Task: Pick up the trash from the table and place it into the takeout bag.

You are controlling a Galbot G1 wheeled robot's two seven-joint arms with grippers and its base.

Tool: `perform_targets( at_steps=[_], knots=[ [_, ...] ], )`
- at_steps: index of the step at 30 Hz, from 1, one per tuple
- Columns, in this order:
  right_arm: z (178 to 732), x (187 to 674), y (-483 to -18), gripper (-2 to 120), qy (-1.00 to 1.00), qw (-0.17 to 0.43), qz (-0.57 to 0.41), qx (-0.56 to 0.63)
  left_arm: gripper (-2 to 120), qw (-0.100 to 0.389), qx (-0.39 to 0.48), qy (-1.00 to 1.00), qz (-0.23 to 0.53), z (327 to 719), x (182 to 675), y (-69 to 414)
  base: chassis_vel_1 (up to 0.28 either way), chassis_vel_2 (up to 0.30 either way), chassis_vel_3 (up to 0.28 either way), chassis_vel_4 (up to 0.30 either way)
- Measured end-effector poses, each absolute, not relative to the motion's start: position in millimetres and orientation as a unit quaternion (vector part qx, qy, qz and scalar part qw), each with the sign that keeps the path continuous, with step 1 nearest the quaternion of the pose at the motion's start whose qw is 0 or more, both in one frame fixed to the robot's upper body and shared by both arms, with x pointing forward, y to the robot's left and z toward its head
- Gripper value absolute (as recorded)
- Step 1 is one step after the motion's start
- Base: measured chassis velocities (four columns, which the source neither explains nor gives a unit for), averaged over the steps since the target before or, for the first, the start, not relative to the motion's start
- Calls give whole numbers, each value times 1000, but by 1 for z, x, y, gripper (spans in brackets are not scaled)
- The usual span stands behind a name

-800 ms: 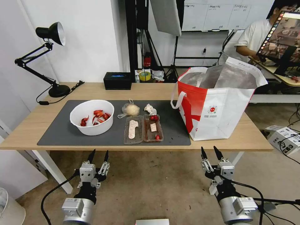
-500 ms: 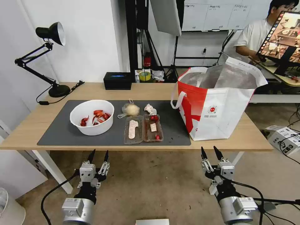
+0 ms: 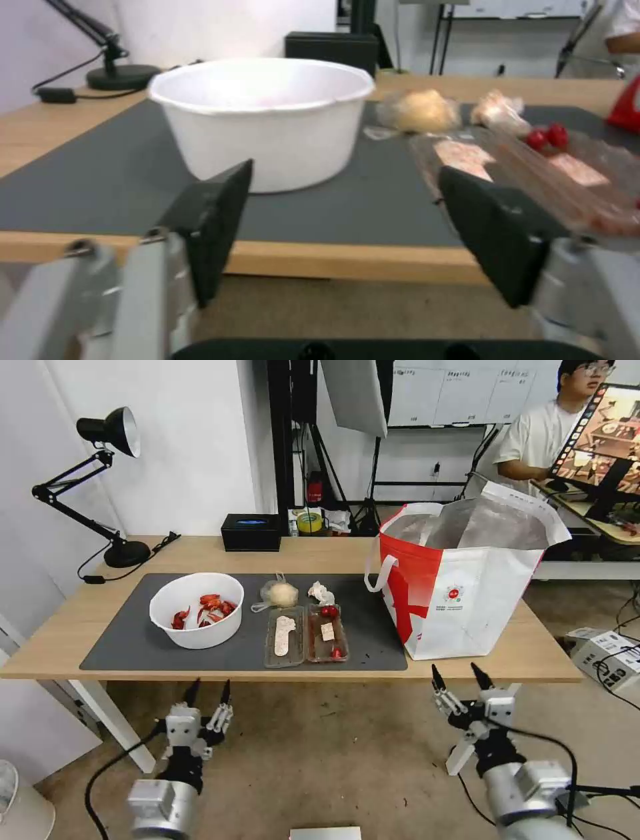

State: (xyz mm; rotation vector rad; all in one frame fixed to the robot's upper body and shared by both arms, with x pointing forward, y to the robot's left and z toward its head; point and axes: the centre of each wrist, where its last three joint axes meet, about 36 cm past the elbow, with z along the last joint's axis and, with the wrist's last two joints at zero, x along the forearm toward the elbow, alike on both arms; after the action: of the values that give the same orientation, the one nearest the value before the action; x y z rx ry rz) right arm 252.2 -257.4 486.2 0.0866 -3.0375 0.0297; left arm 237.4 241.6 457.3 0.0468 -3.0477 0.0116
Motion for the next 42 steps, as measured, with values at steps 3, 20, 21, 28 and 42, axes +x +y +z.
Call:
perform_targets(
  at_steps=[3,20,21,28,42],
  knots=[
    [497,256,-262,99,-998,60,8,35,90,52,23,-998,17,467,241,247,0,0,0,0],
    [559,274,-275,100,-989,117,17,89,114,85,32,-993,79,527,255,272,0,0,0,0],
    [559,274,-275,100,-989,117,16,89,114,89,30,-992,83,534,256,274,0,0,0,0],
    [558,273,-274,100,-989,116,12,88,106,123,22,-987,99,557,263,285,0,0,0,0],
    [556,271,-271,100,-989,113,6,91,100,166,-35,-946,276,548,270,259,0,0,0,0]
  ],
)
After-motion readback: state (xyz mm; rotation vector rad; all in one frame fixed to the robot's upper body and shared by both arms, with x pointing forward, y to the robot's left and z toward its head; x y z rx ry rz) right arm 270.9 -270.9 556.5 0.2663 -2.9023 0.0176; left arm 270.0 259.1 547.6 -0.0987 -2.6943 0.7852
